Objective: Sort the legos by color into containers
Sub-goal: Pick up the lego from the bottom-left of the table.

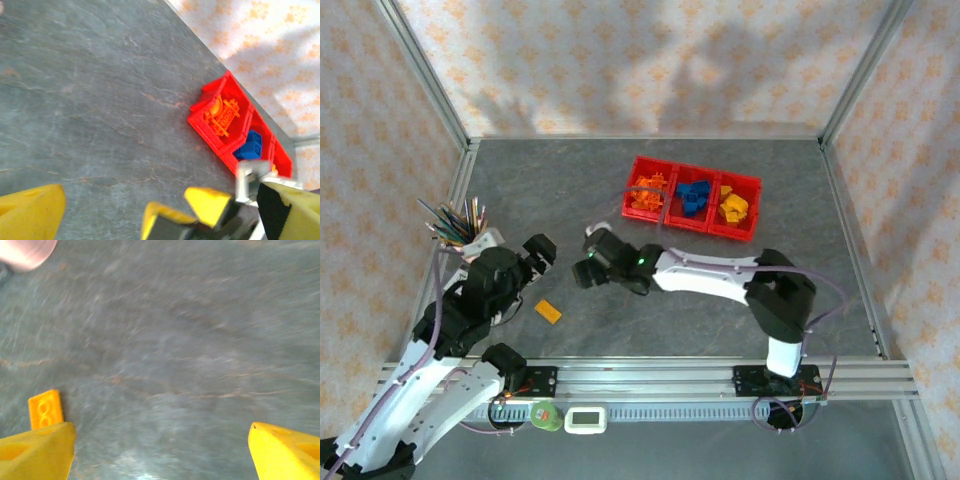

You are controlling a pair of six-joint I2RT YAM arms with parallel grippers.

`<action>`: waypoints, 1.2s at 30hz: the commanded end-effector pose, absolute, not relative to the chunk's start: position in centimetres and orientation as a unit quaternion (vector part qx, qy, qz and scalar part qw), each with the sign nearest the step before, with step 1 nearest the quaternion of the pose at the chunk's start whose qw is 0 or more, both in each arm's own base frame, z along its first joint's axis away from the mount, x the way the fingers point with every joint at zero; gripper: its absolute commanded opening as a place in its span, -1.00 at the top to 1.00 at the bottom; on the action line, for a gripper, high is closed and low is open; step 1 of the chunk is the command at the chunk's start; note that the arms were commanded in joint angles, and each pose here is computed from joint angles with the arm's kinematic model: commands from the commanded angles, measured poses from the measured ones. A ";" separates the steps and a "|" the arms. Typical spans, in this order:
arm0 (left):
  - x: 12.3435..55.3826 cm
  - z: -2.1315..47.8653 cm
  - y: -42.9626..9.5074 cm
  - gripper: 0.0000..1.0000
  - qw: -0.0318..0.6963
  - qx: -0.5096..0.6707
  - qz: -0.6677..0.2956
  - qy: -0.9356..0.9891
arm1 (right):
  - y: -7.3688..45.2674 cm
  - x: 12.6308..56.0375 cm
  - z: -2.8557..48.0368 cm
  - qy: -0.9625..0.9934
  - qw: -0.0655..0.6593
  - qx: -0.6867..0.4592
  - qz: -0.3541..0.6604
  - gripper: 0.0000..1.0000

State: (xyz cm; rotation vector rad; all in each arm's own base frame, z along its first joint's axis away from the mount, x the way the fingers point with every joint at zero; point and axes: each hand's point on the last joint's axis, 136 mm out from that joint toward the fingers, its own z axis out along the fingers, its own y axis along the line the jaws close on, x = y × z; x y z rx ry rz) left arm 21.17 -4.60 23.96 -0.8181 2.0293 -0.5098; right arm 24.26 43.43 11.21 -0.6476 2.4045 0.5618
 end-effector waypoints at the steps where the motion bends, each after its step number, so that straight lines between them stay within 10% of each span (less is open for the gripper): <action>1: 19.6 24.6 -1.6 -0.98 0.445 -0.374 -0.162 0.798 | 47.5 22.8 11.4 0.886 0.293 -0.260 0.248 -0.77; 25: 18.4 24.4 0.1 -0.98 0.453 -0.410 -0.148 0.777 | 54.2 17.2 3.0 0.858 0.272 -0.411 0.145 -0.37; 36: 18.7 24.4 0.0 -0.98 0.457 -0.409 -0.151 0.776 | 54.0 17.2 2.0 0.860 0.275 -0.414 0.113 0.20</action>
